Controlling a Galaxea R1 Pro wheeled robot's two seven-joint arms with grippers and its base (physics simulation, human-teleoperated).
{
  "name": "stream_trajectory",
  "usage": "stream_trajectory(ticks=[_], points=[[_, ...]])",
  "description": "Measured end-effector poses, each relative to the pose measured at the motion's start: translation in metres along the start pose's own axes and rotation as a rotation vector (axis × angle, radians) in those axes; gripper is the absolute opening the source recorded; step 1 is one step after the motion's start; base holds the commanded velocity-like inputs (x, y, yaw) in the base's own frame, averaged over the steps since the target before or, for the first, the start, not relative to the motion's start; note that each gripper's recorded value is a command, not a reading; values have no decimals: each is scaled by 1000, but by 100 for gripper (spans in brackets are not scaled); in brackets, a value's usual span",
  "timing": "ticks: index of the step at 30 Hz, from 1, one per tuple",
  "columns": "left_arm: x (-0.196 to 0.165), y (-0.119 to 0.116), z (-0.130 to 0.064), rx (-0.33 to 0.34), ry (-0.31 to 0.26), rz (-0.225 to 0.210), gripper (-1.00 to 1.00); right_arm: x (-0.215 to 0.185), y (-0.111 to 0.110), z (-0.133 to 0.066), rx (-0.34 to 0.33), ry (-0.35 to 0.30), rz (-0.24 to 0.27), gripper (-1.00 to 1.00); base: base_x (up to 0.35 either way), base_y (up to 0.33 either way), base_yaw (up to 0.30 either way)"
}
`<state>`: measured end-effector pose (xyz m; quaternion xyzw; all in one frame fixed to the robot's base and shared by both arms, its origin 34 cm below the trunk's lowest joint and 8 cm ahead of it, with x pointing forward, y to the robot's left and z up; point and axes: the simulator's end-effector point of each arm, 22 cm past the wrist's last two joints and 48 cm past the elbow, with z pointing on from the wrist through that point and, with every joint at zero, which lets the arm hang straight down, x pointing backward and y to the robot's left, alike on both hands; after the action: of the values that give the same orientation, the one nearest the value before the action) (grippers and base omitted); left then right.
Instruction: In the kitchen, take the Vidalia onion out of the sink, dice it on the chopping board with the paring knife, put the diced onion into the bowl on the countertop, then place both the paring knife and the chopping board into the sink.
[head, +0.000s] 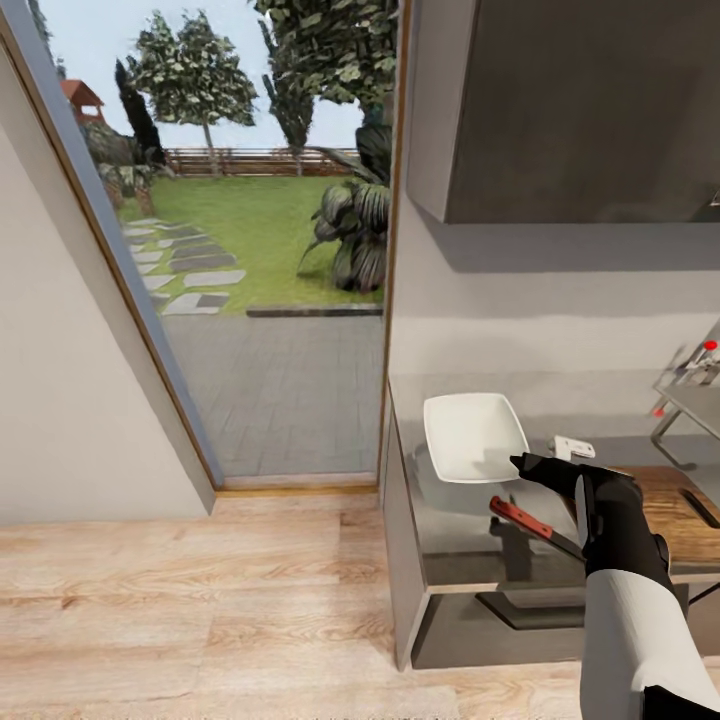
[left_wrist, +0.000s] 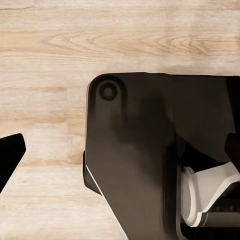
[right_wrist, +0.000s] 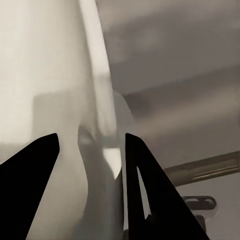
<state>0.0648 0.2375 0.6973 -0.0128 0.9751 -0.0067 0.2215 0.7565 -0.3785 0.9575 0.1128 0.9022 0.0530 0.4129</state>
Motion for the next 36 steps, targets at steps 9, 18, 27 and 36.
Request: stream_trajectory(ticks=[9,18,27,36], points=[[4,0,-2,-1,14,0,100,7,-3,5,5,14,1,-100,0,0,0],[6,0,-4,-1,23,0,100,11,-5,8,8,22,2,-100,0,0,0],[6,0,-4,-1,23,0,100,12,-4,9,7,23,3,-100,0,0,0],[6,0,-4,-1,23,0,100,12,-4,8,6,22,3,-100,59,20,0]])
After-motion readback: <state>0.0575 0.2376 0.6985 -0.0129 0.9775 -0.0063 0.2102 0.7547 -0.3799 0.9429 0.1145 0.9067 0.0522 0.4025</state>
